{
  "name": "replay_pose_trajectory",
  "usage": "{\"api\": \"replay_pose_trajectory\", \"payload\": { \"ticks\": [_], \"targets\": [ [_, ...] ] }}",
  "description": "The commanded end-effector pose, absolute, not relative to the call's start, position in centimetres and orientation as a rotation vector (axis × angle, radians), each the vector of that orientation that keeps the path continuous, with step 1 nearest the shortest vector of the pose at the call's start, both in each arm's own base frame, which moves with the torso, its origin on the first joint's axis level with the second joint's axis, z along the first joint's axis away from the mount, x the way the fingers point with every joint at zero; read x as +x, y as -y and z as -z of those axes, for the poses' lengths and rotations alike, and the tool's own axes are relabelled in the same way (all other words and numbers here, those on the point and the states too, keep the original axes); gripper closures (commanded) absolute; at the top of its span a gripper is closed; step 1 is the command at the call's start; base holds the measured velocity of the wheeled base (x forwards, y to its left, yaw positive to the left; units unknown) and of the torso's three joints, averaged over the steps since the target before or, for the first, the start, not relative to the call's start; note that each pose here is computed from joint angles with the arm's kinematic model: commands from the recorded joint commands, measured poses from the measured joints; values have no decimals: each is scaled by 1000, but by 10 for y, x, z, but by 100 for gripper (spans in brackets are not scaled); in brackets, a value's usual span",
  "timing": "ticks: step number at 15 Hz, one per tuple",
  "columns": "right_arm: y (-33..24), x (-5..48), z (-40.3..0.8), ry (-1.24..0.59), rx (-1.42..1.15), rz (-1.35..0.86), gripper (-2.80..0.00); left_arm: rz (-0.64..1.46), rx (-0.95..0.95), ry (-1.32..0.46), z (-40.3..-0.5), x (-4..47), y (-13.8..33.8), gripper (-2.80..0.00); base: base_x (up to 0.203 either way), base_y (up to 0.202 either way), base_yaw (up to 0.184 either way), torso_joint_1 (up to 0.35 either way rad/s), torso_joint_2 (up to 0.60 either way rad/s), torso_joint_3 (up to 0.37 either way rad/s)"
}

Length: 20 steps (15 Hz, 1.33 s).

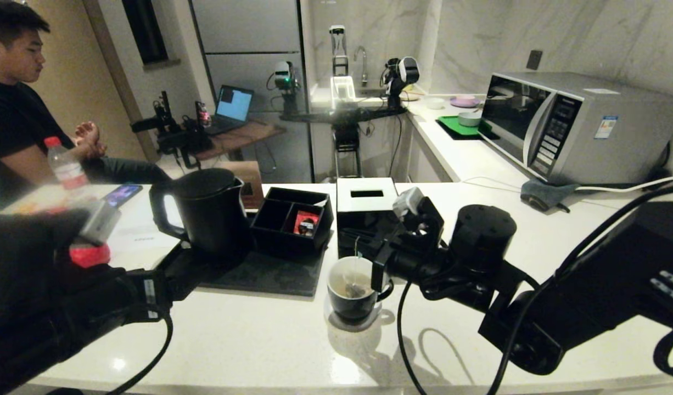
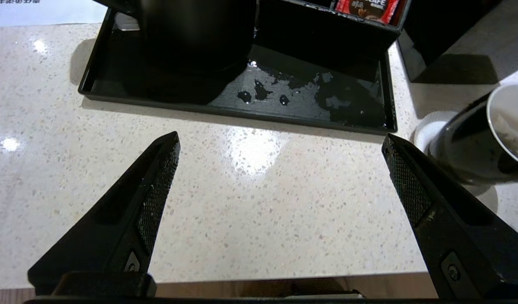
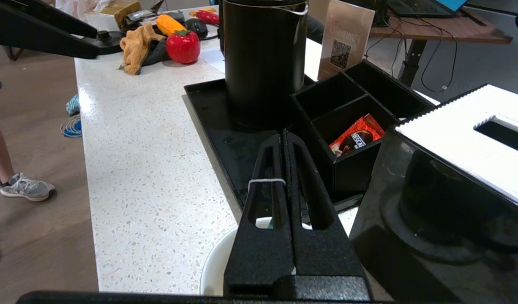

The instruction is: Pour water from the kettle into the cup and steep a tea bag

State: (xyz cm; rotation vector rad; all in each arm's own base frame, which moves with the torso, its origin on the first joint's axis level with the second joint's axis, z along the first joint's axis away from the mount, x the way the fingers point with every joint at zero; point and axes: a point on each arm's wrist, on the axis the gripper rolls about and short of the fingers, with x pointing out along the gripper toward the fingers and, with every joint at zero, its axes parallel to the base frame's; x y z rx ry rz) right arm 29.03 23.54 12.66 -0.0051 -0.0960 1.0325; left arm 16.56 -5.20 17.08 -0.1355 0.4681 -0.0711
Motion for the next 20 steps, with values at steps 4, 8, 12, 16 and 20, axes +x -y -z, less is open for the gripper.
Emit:
{"api": "replay_pose_trajectory", "payload": {
  "ticks": [4,8,12,16,20],
  "targets": [
    [-235,289,-128,112,-4,-1036,0,80,-142,-438,-170,144,45,0,0,0,0,0,0,0],
    [-234,288,-131,127,-1,-1036,0,89,-154,-394,-170,124,39,0,0,0,0,0,0,0],
    [-236,284,-135,139,-1,-1045,0,100,-143,-354,-160,96,29,0,0,0,0,0,0,0],
    [-238,283,-136,149,0,-1049,0,114,-84,-329,-133,58,16,0,0,0,0,0,0,0],
    [-238,283,-136,149,0,-1049,0,133,-66,-356,-104,26,5,0,0,0,0,0,0,0]
  ]
}}
